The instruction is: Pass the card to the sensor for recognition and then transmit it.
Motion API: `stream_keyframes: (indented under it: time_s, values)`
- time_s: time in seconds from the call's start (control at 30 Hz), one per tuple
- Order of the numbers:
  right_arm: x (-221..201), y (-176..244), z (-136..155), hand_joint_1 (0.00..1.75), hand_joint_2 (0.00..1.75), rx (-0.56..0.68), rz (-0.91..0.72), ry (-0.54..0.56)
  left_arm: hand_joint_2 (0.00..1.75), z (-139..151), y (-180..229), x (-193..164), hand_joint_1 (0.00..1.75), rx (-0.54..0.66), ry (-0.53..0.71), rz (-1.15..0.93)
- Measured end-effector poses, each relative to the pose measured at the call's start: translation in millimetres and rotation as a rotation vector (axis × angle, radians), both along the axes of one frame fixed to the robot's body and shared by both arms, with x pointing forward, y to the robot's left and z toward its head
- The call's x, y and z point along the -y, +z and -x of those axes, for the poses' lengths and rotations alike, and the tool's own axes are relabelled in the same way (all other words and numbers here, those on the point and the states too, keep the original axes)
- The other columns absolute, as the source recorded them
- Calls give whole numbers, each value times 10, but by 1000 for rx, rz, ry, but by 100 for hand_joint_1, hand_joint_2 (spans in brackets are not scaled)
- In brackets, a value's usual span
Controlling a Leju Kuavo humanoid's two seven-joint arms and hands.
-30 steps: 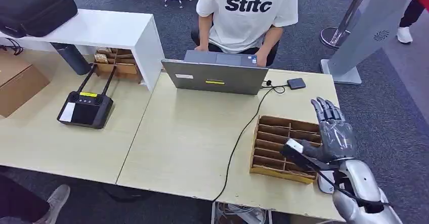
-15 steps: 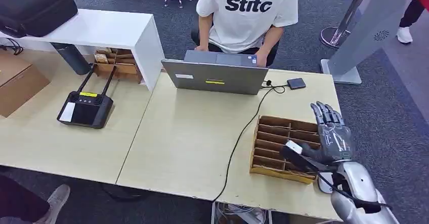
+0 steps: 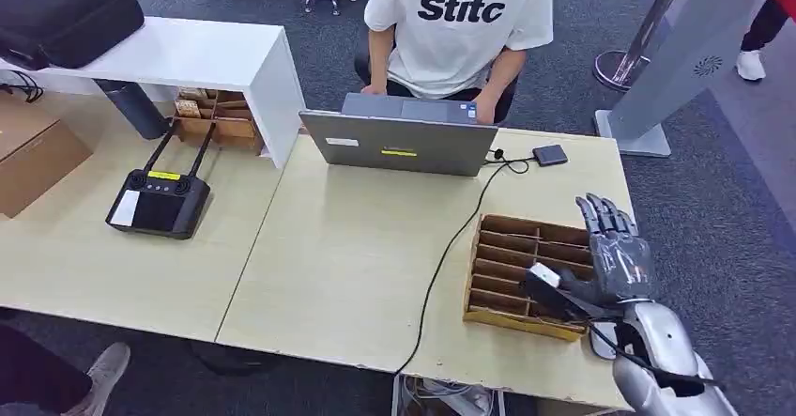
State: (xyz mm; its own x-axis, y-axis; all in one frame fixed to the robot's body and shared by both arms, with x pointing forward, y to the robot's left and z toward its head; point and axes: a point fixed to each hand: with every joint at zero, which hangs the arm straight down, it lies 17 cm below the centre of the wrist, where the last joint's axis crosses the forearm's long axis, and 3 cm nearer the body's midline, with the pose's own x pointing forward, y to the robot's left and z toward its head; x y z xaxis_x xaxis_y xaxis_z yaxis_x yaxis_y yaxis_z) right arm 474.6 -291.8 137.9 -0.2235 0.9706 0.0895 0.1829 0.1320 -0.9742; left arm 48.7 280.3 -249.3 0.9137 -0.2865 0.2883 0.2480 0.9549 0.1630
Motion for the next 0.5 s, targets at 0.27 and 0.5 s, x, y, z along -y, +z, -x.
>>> stream_keyframes:
  time_s: [0.27, 0.5]
  values:
    - [32, -70, -4, 175, 175, -15, -1, -15, 175, 20, -3, 1, 0, -6, -10, 0]
    - [-17, -50, 0, 175, 175, -4, -16, -3, 175, 33, -4, -19, 0, -6, -8, -4]
